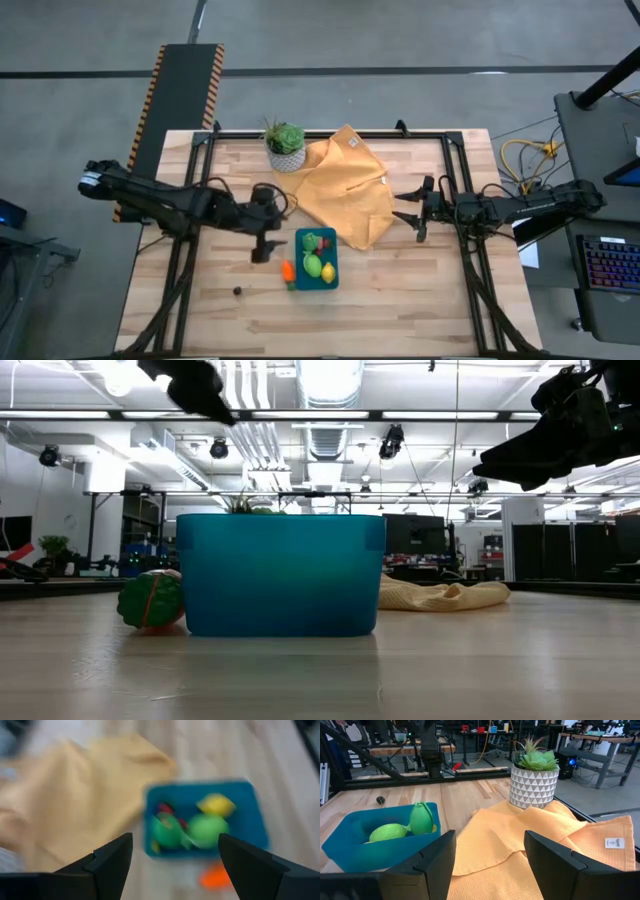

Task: Pick and placing Produce into tupperware
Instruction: Put the black cherry into the bin

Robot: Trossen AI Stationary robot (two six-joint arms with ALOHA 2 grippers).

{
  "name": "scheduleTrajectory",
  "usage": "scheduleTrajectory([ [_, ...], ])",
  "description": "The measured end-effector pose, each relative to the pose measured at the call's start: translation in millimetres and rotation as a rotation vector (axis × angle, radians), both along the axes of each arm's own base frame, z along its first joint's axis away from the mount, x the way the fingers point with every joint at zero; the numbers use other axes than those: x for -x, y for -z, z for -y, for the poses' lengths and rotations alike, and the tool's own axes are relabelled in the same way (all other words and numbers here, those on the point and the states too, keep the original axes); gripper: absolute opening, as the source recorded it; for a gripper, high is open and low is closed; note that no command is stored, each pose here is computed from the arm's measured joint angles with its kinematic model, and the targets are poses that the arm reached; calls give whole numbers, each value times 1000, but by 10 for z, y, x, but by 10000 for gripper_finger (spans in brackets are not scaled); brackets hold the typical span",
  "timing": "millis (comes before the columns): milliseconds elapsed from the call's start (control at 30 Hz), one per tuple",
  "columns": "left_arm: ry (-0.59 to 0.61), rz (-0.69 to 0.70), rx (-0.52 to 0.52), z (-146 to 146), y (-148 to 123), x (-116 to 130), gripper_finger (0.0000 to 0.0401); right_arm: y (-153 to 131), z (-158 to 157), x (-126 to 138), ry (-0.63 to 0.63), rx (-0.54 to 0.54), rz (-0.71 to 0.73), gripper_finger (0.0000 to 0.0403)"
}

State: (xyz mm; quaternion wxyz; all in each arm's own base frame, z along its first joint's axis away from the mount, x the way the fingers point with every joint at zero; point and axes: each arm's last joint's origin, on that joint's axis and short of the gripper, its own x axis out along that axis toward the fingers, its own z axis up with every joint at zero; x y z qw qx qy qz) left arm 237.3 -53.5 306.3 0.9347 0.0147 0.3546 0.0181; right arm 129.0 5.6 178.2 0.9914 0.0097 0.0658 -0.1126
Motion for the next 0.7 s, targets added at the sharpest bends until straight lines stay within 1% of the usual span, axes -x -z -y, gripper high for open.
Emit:
scheduleTrajectory([
  [67, 46, -69, 52, 46, 54, 28, 279, 0, 0, 0, 0, 0, 0, 228],
  [133, 52, -142, 106, 98, 127, 37, 279, 0, 0, 0, 0, 0, 0, 228],
  [233, -7, -280, 175, 125, 243, 85, 279, 0, 0, 0, 1, -7, 2, 228],
  [400, -132, -575, 228, 102, 460, 234, 279, 0, 0, 0, 3, -18, 4, 228],
  [467, -167, -662, 279, 123, 548, 256, 279, 1, 0, 0, 3, -19, 4, 228],
  [533, -197, -707, 348, 189, 616, 245, 279, 0, 0, 0, 2, -19, 4, 228],
  [567, -208, -715, 366, 242, 636, 237, 279, 0, 0, 0, 2, -19, 4, 228],
  [633, -215, -709, 389, 364, 663, 223, 279, 0, 0, 0, 2, -19, 4, 228],
  [700, -221, -707, 391, 490, 673, 244, 279, 0, -1, 0, 2, -19, 4, 228],
])
